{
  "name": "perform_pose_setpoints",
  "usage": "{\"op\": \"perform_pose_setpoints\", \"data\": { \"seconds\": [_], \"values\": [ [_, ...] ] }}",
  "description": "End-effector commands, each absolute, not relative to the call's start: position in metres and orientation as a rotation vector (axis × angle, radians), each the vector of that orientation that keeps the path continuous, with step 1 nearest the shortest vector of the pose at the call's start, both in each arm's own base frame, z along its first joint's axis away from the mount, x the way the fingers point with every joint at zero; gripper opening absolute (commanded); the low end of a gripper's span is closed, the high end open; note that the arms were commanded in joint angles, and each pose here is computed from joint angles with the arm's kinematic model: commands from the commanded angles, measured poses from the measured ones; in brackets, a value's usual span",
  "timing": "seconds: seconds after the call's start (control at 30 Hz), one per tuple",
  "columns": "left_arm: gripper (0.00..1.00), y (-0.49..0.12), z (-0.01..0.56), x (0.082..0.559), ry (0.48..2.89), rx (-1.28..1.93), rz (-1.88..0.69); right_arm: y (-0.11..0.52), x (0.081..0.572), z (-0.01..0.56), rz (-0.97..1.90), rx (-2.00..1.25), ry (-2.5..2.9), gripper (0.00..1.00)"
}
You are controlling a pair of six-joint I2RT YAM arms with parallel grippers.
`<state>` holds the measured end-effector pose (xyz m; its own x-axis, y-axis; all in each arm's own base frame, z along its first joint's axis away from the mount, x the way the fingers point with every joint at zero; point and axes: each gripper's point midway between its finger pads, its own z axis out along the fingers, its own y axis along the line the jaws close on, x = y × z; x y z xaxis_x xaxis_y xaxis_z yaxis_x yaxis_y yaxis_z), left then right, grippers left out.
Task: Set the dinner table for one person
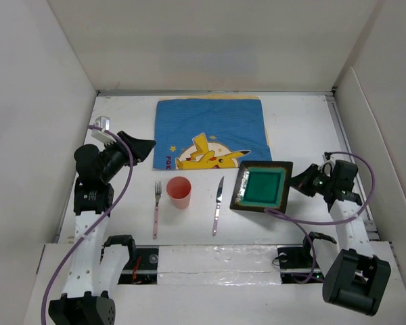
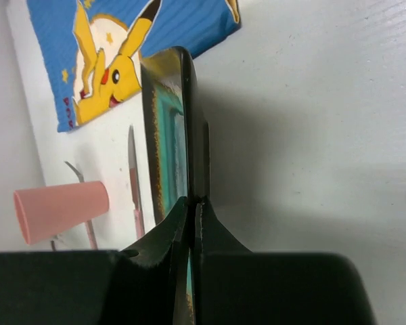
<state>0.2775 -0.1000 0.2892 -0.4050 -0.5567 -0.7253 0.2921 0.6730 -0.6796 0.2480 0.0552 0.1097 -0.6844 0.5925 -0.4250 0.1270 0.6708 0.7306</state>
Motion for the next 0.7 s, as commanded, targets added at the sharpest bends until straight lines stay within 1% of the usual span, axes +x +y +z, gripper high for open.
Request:
{"op": "perform_pose_setpoints", "data": {
  "seconds": [0.0, 0.13, 0.2, 0.23, 0.3, 0.4, 0.47, 0.53, 0.57, 0.6, 0.63, 0.67],
  "values": [
    [0.40, -0.096, 0.300, 0.277, 1.713, -0.187, -0.908, 0.070, 0.253, 0.155, 1.102, 0.484, 2.063, 0.00],
    [0.40, -0.096, 0.301, 0.277, 1.709, -0.189, -0.904, 0.078, 0.256, 0.177, 1.219, 0.446, 1.959, 0.00],
    [0.40, -0.095, 0.301, 0.278, 1.709, -0.194, -0.901, 0.085, 0.252, 0.197, 1.324, 0.451, 1.899, 0.00],
    [0.40, -0.095, 0.301, 0.278, 1.710, -0.198, -0.900, 0.086, 0.255, 0.214, 1.327, 0.389, 1.833, 0.00],
    [0.40, -0.095, 0.300, 0.279, 1.716, -0.200, -0.899, 0.088, 0.253, 0.232, 1.387, 0.417, 1.777, 0.00],
    [0.40, -0.095, 0.301, 0.279, 1.714, -0.194, -0.901, 0.091, 0.254, 0.268, 1.408, 0.320, 1.697, 0.00],
    [0.41, -0.096, 0.301, 0.279, 1.715, -0.185, -0.903, 0.090, 0.258, 0.278, 1.429, 0.303, 1.689, 0.00],
    [0.41, -0.096, 0.298, 0.280, 1.721, -0.186, -0.902, 0.094, 0.263, 0.298, 1.422, 0.264, 1.654, 0.00],
    [0.41, -0.096, 0.299, 0.279, 1.720, -0.182, -0.906, 0.094, 0.275, 0.300, 1.419, 0.284, 1.654, 0.00],
    [0.41, -0.097, 0.298, 0.280, 1.722, -0.182, -0.910, 0.097, 0.281, 0.317, 1.407, 0.227, 1.630, 0.00],
    [0.42, -0.097, 0.299, 0.280, 1.721, -0.181, -0.912, 0.101, 0.287, 0.323, 1.419, 0.202, 1.626, 0.00],
    [0.42, -0.097, 0.299, 0.280, 1.720, -0.177, -0.913, 0.111, 0.303, 0.317, 1.464, 0.212, 1.648, 0.00]
  ]
}}
